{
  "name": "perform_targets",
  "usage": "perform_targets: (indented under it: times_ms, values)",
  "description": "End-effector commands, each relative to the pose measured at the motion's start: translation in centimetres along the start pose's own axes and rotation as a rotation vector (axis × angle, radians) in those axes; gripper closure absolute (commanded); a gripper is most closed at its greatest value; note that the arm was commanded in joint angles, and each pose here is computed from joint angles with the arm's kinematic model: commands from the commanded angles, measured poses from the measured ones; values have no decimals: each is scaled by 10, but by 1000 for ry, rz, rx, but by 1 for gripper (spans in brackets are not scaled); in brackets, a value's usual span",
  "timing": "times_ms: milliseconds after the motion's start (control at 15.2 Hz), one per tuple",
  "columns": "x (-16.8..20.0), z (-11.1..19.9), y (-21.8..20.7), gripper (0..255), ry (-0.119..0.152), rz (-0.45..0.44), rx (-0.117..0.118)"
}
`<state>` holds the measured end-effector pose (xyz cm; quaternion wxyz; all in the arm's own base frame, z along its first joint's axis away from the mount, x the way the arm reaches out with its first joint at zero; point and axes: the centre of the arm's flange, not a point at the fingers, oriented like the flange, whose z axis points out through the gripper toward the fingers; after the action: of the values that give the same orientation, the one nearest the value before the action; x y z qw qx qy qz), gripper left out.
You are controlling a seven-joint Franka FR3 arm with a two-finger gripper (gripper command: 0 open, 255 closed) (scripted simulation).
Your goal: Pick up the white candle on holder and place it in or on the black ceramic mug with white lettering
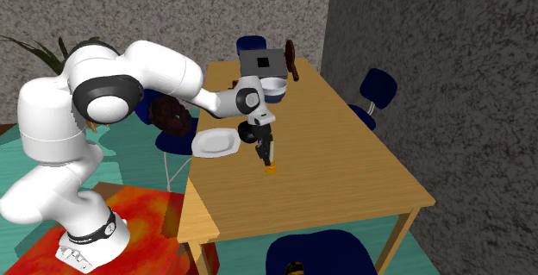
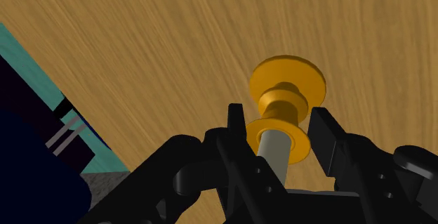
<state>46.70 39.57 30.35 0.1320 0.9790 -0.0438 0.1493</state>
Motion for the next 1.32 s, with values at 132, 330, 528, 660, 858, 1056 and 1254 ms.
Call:
perform_targets:
  times_ms: [132, 330, 528, 660, 858, 1056, 1254]
  values:
    - [6, -19, 5, 255, 0, 0, 0]
    - [10, -34, 9, 255, 0, 0, 0]
    - [15, -48, 13, 255, 0, 0, 0]
    - [18, -58, 16, 255, 0, 0, 0]
    - [23, -73, 20, 255, 0, 0, 0]
    - [28, -87, 23, 255, 0, 0, 0]
    - [33, -102, 27, 255, 0, 0, 0]
